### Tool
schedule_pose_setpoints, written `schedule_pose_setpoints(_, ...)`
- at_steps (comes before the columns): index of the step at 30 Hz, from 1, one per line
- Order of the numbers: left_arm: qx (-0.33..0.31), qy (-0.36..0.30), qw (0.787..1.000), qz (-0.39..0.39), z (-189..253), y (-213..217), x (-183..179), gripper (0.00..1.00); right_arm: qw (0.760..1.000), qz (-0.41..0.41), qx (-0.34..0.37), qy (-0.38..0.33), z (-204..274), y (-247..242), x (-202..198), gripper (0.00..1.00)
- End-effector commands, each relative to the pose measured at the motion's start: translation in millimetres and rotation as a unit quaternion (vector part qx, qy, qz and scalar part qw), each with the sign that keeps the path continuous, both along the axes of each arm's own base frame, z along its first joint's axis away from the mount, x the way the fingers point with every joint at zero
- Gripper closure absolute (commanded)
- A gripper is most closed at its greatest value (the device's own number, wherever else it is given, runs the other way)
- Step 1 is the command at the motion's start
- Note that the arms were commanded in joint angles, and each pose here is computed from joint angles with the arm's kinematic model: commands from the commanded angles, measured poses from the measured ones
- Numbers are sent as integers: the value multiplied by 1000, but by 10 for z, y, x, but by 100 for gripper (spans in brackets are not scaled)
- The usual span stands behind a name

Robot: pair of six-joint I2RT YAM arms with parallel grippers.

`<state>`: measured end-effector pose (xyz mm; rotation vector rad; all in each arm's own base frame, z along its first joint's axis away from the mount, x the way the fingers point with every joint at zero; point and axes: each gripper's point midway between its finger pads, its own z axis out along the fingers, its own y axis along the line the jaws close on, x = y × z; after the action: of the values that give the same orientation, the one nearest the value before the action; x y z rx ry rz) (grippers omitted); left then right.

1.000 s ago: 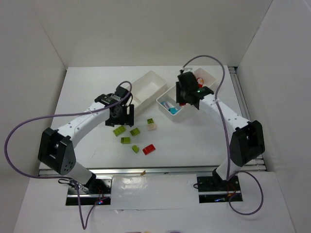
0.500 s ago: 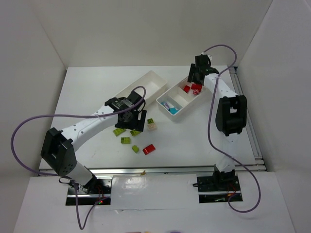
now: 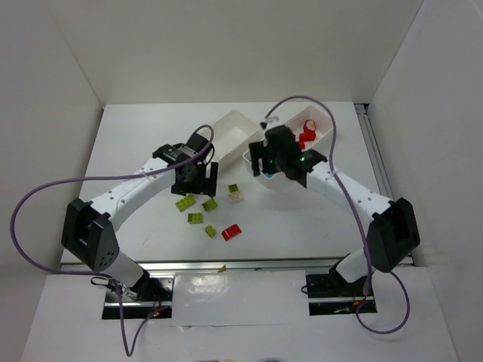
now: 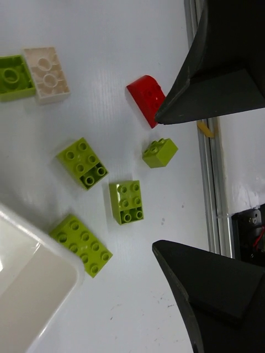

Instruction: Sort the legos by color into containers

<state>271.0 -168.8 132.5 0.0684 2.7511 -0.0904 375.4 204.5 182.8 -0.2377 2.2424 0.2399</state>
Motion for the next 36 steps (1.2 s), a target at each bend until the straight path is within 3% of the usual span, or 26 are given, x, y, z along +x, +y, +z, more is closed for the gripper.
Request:
schedule_pose_setpoints(1, -30, -24, 999, 17, 233, 46, 139, 2, 994, 94, 10, 60, -393, 450, -706, 18)
schedule_pose_setpoints(7, -39, -27, 990, 131, 314, 541, 242, 2, 969, 218, -9, 116, -797, 1104, -1634, 17)
schedule_pose_setpoints(11, -52, -32, 987, 148, 350, 664, 271, 2, 951, 280, -56, 116, -919, 1320, -1898, 17)
schedule_pose_setpoints(16, -57, -39, 986, 152, 381, 723, 281, 4, 934, 303, -147, 122, -1241, 1231, -1889, 20)
schedule_pose_setpoints(24, -62, -8, 987, 150, 129, 691, 162, 4, 914, 320, -217, 122, -1585, 1143, -1825, 26)
schedule_pose_setpoints(36, -45, -22, 987, 154, 140, 752, 232, 4, 939, 281, -170, 106, -1732, 1270, -1342, 31)
